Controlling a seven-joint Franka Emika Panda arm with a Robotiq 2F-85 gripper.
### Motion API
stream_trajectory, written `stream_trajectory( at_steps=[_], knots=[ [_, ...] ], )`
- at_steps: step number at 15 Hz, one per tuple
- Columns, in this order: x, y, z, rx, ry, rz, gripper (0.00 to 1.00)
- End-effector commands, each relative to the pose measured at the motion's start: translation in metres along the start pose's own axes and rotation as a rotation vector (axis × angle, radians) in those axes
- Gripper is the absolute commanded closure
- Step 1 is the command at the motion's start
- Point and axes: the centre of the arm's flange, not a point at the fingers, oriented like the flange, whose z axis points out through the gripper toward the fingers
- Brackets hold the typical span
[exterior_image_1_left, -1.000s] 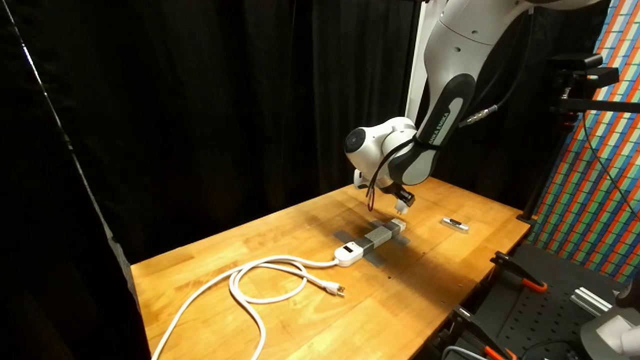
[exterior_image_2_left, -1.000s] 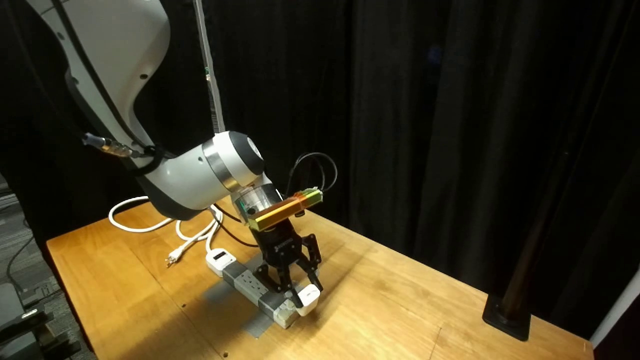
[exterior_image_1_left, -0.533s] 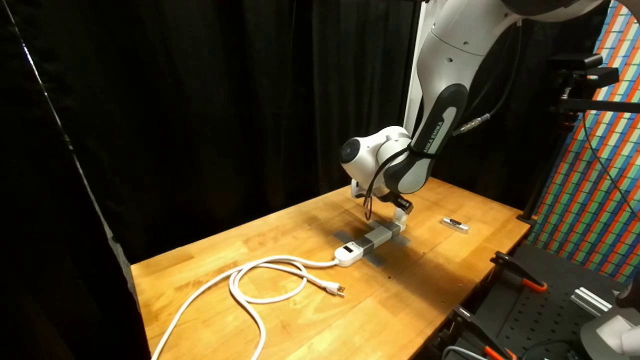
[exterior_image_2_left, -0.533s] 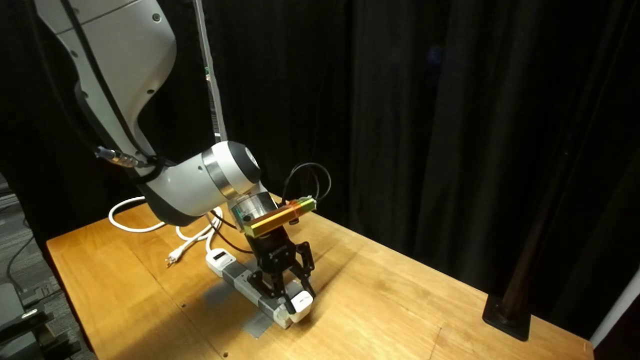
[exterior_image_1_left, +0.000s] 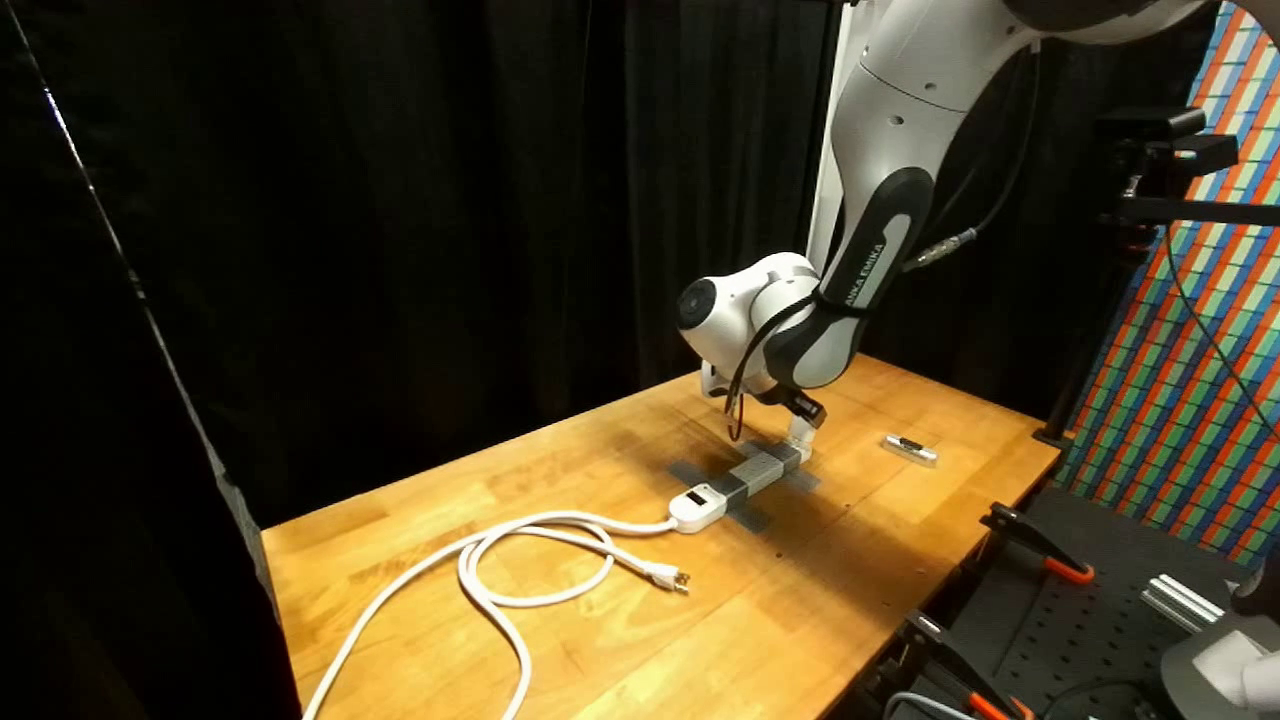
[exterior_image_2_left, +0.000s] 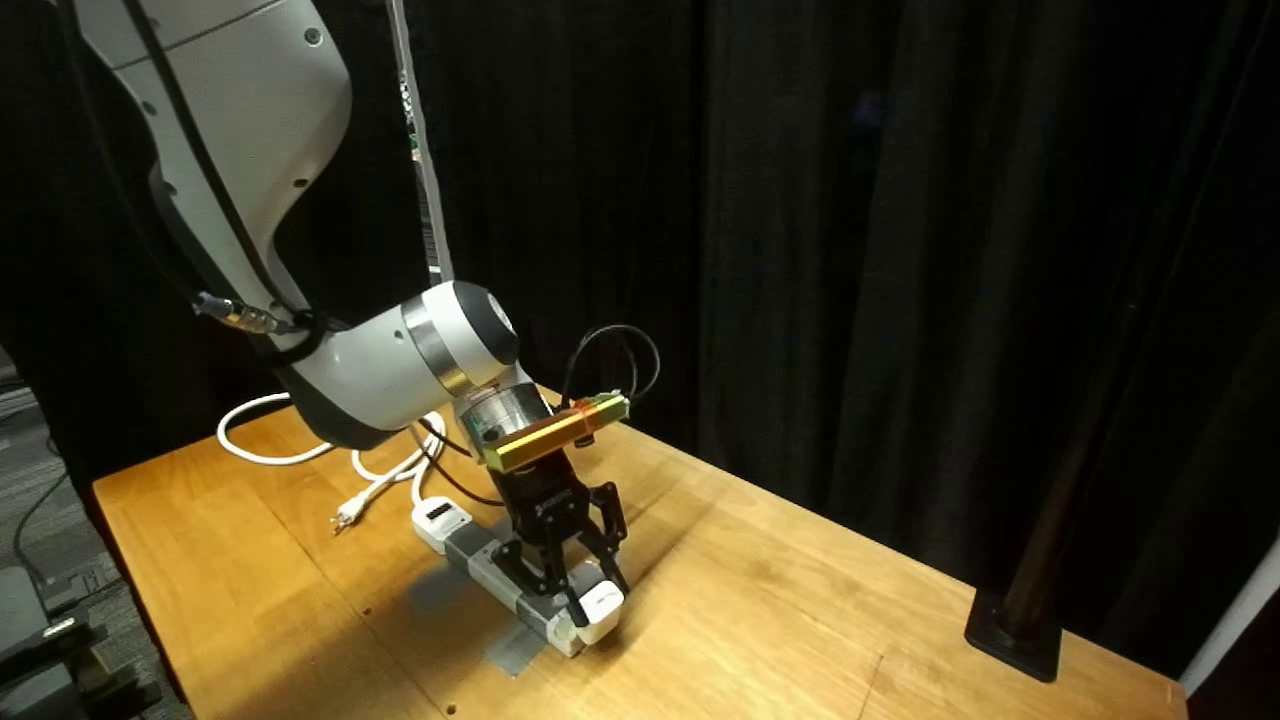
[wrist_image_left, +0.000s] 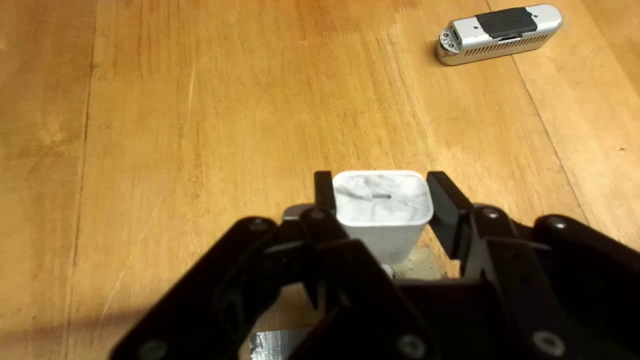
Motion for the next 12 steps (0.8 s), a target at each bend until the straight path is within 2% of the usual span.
stream_trajectory(
  at_steps=[1, 12],
  knots=[
    [0.006, -0.003, -0.014, -0.019, -0.030, 0.012, 0.78],
    [0.019, -0.018, -0.030, -0.044, -0.080, 0.036, 0.78]
  ],
)
